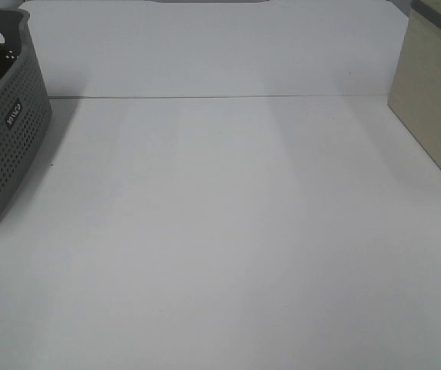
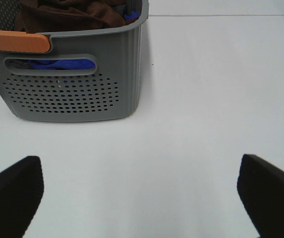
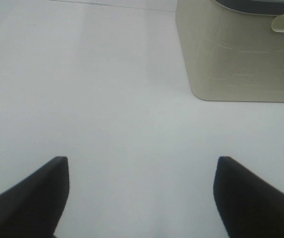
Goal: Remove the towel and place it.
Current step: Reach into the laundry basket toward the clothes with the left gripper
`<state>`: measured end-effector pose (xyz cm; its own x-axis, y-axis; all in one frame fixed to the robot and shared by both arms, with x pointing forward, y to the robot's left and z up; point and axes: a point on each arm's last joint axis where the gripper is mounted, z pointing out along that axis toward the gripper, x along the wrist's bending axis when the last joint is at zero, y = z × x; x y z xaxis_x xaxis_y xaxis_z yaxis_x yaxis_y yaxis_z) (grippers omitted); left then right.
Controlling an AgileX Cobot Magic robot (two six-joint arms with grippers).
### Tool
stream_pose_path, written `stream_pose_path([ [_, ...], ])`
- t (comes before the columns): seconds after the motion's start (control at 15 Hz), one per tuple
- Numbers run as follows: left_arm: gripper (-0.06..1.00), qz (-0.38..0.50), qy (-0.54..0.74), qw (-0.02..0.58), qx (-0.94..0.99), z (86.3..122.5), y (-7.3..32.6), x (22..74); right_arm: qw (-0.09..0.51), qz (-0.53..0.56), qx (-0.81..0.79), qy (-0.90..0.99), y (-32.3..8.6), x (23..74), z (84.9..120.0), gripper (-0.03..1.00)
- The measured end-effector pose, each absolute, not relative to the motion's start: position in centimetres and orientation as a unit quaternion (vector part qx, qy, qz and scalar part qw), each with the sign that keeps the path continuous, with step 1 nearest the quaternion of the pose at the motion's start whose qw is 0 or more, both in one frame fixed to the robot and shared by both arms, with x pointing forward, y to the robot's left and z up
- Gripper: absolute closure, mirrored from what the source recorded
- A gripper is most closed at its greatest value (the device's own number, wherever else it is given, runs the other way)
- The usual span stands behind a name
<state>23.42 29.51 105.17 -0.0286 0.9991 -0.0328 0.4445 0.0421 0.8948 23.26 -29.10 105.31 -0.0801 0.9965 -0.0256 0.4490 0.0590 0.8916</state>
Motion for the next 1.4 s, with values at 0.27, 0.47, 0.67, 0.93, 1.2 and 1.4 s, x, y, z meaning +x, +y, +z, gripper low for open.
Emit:
stream_pose_path([
  [0.27,-0.05,0.368,0.616,0.377,0.586,105.17,29.51,23.42,0.363,0.377,0.573,0.631,-29.10,23.26,105.31,0.19],
  [0.47,-0.05,0.368,0.616,0.377,0.586,105.17,29.51,23.42,0.363,0.377,0.573,0.631,-29.10,23.26,105.31,0.19],
  [0.67,-0.05,0.368,0.616,0.377,0.586,105.17,29.51,23.42,0.363,0.377,0.573,0.631,-29.10,23.26,105.31,0.19],
  [0.93,-0.05,0.368,0.616,0.377,0.586,105.17,29.51,23.42,0.363,0.377,0.573,0.631,-29.10,23.26,105.31,0.19],
  [1.2,-0.05,0.368,0.616,0.377,0.586,105.17,29.51,23.42,0.363,0.377,0.573,0.631,-29.10,23.26,105.31,0.19],
  [1.4,-0.05,0.379,0.621,0.365,0.581,105.16,29.82,23.40,0.363,0.377,0.573,0.631,-29.10,23.26,105.31,0.19],
])
